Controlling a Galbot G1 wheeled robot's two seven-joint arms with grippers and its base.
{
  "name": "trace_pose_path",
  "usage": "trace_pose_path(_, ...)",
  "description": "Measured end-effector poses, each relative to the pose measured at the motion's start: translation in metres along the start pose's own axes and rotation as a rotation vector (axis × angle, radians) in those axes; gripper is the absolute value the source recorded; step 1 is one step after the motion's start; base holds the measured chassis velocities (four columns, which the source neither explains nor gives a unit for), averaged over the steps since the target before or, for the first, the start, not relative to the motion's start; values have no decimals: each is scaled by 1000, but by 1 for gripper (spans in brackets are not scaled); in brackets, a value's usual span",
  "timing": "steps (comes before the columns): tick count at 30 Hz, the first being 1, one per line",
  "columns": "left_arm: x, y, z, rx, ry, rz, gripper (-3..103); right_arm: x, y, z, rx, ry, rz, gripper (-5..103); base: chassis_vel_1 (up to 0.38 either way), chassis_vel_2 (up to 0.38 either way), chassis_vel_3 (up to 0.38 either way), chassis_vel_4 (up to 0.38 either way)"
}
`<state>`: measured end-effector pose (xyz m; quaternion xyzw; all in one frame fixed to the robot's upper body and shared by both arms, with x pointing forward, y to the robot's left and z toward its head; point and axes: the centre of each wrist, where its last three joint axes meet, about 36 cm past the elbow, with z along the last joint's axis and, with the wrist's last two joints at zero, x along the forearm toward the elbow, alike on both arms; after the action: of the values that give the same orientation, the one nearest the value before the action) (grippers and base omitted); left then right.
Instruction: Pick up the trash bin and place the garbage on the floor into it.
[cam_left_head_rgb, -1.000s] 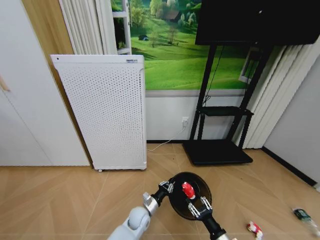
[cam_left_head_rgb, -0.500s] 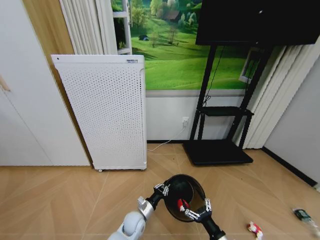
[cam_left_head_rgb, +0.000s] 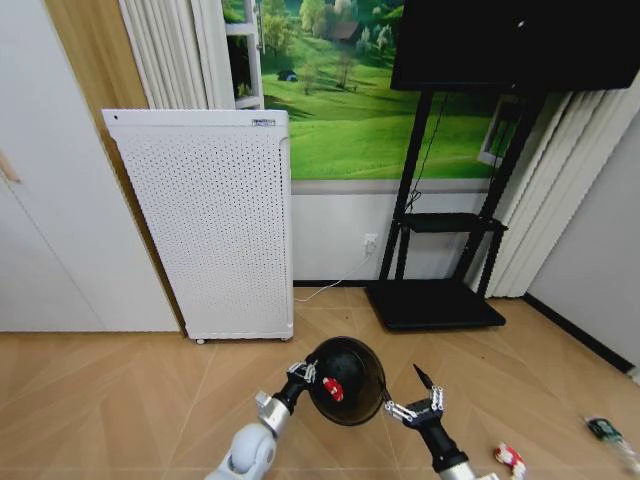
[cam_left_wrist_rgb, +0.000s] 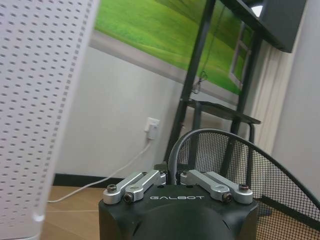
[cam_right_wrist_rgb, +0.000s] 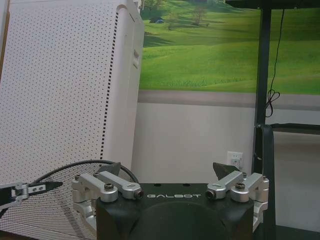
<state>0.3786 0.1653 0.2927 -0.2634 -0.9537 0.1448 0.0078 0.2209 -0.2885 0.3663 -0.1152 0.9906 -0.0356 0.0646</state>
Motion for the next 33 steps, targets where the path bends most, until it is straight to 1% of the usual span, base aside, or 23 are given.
trace_pose_path(3,11,14,-4,8,-7,-53,7,-1,1,2,-2,3,0,100,-72,-59,72,63)
trace_pose_path(4,11,14,-4,8,-7,-53,7,-1,1,2,-2,3,0,100,-74,-68,99,83)
trace_pose_path(7,21,23,-5,5,-8,-89,7,-1,2,4,-2,5,0,100,-140,-139,131,130)
trace_pose_path(10,23,27,-6,5,-14,-106,7,0,1,5,0,10,1,100,-199,-192,170,185)
trace_pose_path(21,22,35,-12,7,-35,-127,7,3,-1,13,5,29,15,100,-253,-254,251,254)
trace_pose_path(22,21,35,-12,7,-37,-129,7,3,-1,16,9,36,23,100,-313,-330,313,338)
trace_pose_path(23,21,36,-13,7,-39,-131,7,4,-3,24,18,61,54,100,-332,-315,318,338)
trace_pose_path(24,21,36,-13,7,-39,-131,7,4,-3,24,18,61,54,100,-332,-315,318,338)
trace_pose_path(25,21,36,-14,6,-43,-132,7,8,-8,35,31,129,79,100,-332,-325,305,321)
trace_pose_path(26,21,36,-14,6,-43,-132,7,8,-8,35,31,129,79,100,-332,-325,305,321)
trace_pose_path(28,22,37,-16,5,-46,-134,7,13,-17,52,49,247,120,100,-248,-309,229,245)
trace_pose_path(29,22,37,-16,5,-46,-134,7,13,-17,52,49,247,120,100,-206,-292,185,235)
trace_pose_path(30,22,38,-16,4,-45,-134,7,16,-20,58,50,305,137,100,-95,-191,185,235)
trace_pose_path(31,23,38,-17,2,-46,-134,7,18,-22,62,49,350,140,100,-95,-114,132,83)
trace_pose_path(32,23,38,-17,2,-46,-134,7,18,-22,62,49,350,140,100,-95,-114,132,83)
trace_pose_path(33,23,39,-18,2,-48,-135,7,23,-26,68,46,424,125,100,-34,-114,28,33)
